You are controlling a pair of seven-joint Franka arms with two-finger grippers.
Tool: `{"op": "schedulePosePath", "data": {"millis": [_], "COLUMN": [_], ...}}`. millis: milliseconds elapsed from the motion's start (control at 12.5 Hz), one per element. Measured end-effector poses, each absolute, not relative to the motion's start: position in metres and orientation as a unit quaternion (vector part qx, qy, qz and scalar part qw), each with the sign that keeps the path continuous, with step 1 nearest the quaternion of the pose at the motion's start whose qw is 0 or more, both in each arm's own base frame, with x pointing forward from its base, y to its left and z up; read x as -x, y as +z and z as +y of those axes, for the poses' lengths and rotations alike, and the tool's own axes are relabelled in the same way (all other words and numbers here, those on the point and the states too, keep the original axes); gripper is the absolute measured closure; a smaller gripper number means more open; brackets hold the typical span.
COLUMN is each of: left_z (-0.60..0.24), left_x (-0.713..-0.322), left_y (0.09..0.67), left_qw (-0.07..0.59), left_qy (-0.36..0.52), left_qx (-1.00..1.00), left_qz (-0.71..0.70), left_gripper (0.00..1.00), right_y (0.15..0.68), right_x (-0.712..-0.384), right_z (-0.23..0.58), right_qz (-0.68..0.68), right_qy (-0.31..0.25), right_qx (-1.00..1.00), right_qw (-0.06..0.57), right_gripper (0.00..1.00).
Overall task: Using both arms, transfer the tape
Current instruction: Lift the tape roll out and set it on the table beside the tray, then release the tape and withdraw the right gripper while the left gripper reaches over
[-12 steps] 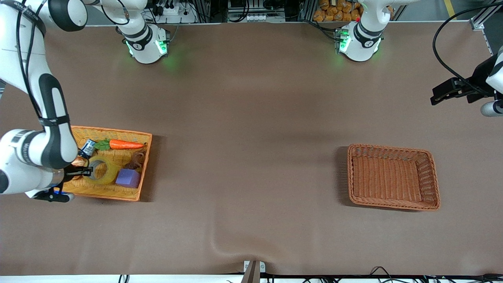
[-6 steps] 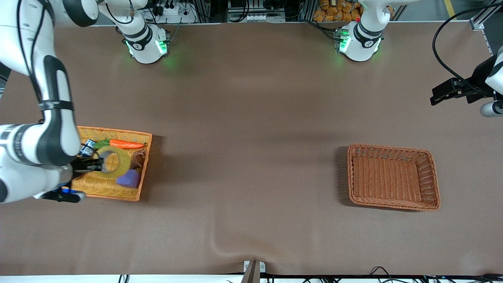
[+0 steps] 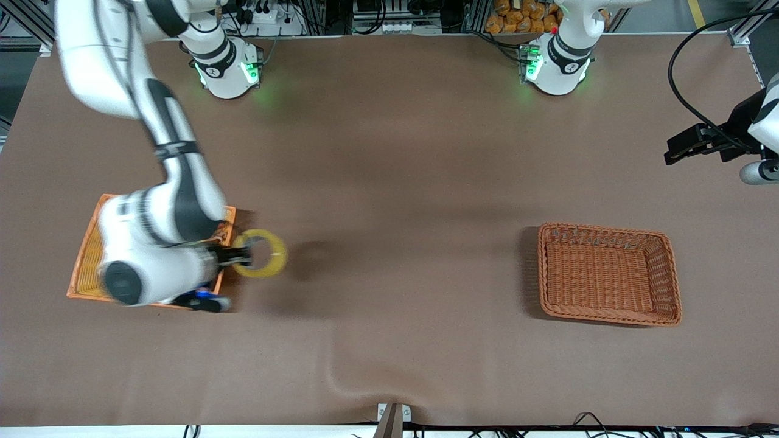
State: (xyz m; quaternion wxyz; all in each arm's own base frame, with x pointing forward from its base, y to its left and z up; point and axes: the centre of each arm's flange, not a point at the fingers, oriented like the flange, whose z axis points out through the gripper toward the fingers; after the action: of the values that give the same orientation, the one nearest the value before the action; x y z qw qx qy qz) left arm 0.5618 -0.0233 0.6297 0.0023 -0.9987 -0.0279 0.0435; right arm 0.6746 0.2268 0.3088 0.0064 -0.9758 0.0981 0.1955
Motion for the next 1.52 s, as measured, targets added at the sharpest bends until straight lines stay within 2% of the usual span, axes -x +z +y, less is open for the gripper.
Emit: {"op": "schedulePosePath", "data": {"millis": [240,480,560,800,1040,1280,1520], "left_z": [-0.023,-0.023,-0.023,-0.023,-0.023,-0.024,-0.029], "left_x": [-0.562,-0.562,-0.562,-0.562,-0.562,-0.562,-0.564], "left_y": [0.63,0.63,0.63,0.63,0.63,0.629,0.625], "left_qw": [0.002,0.002,0.002,0.002,0.002,0.002,0.002], "left_qy": [0.044,0.044,0.044,0.044,0.044,0.044,0.047], "left_qx": [0.999,0.999,0.999,0.999,0.999,0.999,0.999], "left_qz": [-0.028,-0.028,-0.028,-0.028,-0.028,-0.027,-0.022], "left_gripper": [0.0,0.0,0.0,0.0,0.0,0.0,0.0], "right_y": [0.272,0.267,0.266,0.267,0.275,0.318,0.382], "right_x": [-0.64,-0.643,-0.646,-0.656,-0.681,-0.694,-0.686], "right_z": [0.32,0.331,0.328,0.307,0.221,0.117,0.057], "right_qz": [0.143,0.246,0.264,0.254,0.176,0.104,0.048], "right_qy": [0.195,0.167,0.161,0.147,0.183,0.226,0.218], "right_qx": [0.97,0.954,0.95,0.954,0.966,0.969,0.974], "right_qw": [-0.033,-0.039,-0.039,-0.051,-0.041,0.014,0.048], "right_gripper": [0.78,0.78,0.71,0.37,0.02,0.0,0.0]}}
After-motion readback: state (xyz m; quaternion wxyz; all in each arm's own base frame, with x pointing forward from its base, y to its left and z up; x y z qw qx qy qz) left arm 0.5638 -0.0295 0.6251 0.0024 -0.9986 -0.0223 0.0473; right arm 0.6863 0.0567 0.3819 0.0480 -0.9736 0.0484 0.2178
